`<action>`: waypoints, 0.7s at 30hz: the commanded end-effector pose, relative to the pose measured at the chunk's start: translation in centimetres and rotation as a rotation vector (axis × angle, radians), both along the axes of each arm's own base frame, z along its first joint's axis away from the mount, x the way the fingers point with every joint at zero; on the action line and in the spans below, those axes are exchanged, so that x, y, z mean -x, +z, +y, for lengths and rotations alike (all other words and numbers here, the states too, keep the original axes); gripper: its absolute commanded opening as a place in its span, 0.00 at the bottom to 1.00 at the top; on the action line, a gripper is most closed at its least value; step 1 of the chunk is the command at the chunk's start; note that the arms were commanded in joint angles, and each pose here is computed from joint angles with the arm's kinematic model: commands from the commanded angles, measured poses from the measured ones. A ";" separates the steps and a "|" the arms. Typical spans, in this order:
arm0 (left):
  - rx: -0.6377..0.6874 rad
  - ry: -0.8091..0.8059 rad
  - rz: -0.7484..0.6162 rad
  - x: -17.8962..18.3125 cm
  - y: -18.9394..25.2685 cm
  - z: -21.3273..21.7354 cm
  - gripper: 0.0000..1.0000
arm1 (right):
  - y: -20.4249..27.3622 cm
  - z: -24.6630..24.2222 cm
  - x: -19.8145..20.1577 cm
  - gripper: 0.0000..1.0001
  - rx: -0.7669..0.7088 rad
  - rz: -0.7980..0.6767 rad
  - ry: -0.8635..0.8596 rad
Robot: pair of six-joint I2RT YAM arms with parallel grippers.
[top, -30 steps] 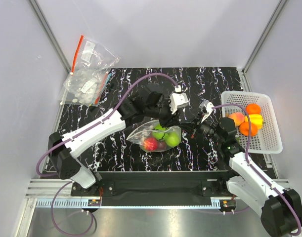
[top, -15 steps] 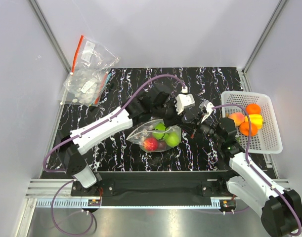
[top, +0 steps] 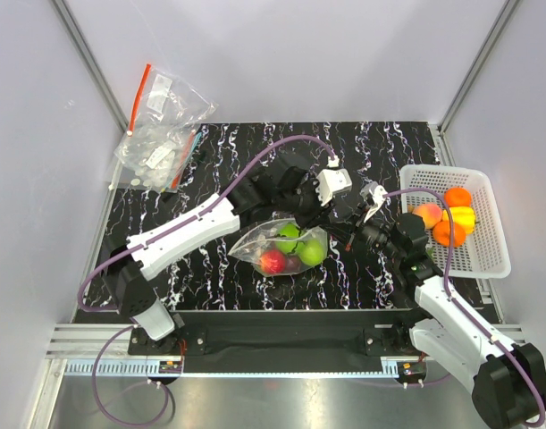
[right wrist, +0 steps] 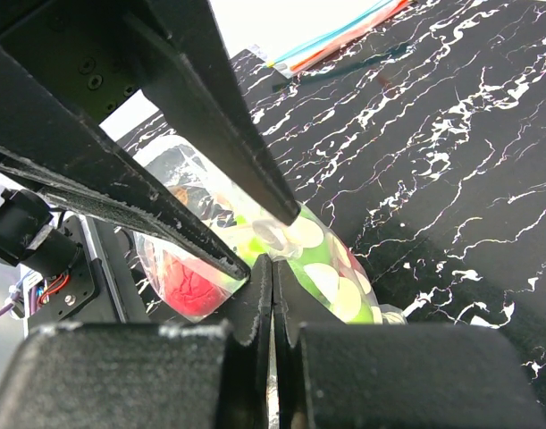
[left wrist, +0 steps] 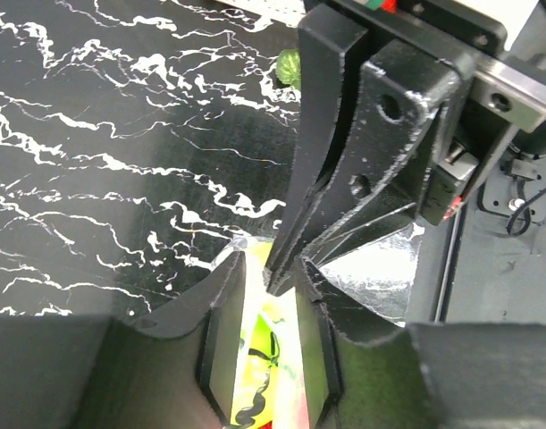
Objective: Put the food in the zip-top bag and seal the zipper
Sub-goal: Zip the zipper food storage bag at the center of the board.
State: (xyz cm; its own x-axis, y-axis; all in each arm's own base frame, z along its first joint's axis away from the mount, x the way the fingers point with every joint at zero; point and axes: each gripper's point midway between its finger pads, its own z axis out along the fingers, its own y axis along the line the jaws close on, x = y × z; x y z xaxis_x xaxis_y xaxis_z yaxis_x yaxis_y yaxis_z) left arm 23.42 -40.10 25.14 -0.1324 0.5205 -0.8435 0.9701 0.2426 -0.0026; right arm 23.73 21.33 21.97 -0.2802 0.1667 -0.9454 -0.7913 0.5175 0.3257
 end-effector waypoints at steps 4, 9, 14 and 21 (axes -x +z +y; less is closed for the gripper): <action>0.004 0.050 -0.035 -0.9 0.8 0.7 0.45 | 1.0 0.2 0.3 0.00 -0.016 -0.037 0.012; 0.016 0.034 -0.012 -0.7 0.9 0.6 0.40 | 1.1 0.2 0.4 0.01 -0.016 -0.042 0.015; 0.004 0.032 0.016 -0.6 0.5 0.7 0.27 | 1.2 0.2 0.4 0.00 -0.017 -0.044 0.015; -0.007 0.012 0.035 -0.2 0.2 0.7 0.15 | 1.2 0.2 0.4 0.00 -0.019 -0.043 0.013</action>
State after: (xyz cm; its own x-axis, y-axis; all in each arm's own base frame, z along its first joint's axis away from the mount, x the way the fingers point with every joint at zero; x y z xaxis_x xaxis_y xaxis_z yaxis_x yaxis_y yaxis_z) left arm 23.69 -39.06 24.36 -0.1783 0.5438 -0.8201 0.9618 0.2724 -0.0285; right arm 23.68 21.31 22.07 -0.2769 0.1679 -0.9461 -0.7926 0.5168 0.3236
